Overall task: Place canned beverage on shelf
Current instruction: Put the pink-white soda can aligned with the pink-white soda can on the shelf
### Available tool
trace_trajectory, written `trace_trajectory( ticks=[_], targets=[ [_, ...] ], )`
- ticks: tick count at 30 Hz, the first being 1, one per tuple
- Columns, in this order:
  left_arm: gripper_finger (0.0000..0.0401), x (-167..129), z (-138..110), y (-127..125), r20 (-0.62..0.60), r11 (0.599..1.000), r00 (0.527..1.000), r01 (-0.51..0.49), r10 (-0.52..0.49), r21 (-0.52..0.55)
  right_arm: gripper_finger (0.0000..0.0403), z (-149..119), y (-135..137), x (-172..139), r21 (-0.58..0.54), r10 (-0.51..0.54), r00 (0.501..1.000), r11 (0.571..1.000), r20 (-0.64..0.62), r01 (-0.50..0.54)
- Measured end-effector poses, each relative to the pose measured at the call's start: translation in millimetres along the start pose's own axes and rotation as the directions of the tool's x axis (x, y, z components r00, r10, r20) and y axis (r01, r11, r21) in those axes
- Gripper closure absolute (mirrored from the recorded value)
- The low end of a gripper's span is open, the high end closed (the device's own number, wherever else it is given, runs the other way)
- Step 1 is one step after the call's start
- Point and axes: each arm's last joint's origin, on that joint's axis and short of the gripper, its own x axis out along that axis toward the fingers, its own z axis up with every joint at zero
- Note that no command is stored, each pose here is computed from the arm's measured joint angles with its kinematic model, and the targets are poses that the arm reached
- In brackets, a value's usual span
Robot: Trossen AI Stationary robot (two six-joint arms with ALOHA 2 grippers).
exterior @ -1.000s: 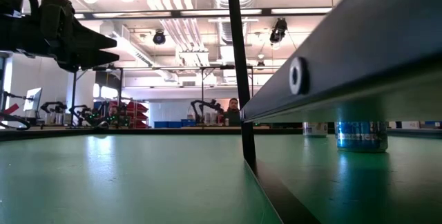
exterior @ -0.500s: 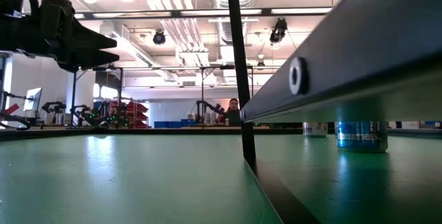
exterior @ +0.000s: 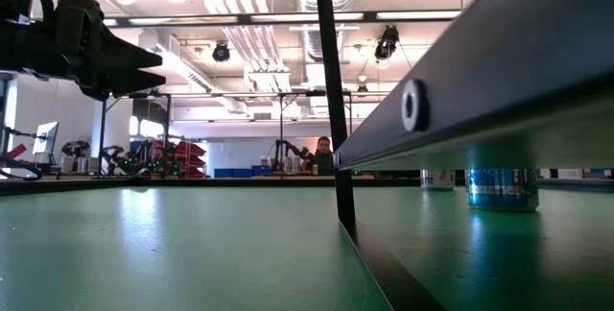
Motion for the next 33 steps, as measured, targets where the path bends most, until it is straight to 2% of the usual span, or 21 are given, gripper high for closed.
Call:
trace_trajectory(
  ticks=[16, 33],
  targets=[
    [0.0023, 0.0, -0.1, 0.0, 0.000, 1.000, 1.000, 0.000, 0.000, 0.001, 0.0105, -1.4, 0.7, 0.3, -0.134, 0.008, 1.000, 0.991, -0.006, -0.008],
    [0.0023, 0.0, -0.1, 0.0, 0.000, 1.000, 1.000, 0.000, 0.000, 0.000, 0.0105, -1.9, -0.8, -3.8, -0.142, -0.028, 0.999, 0.990, -0.020, 0.025]
  ],
)
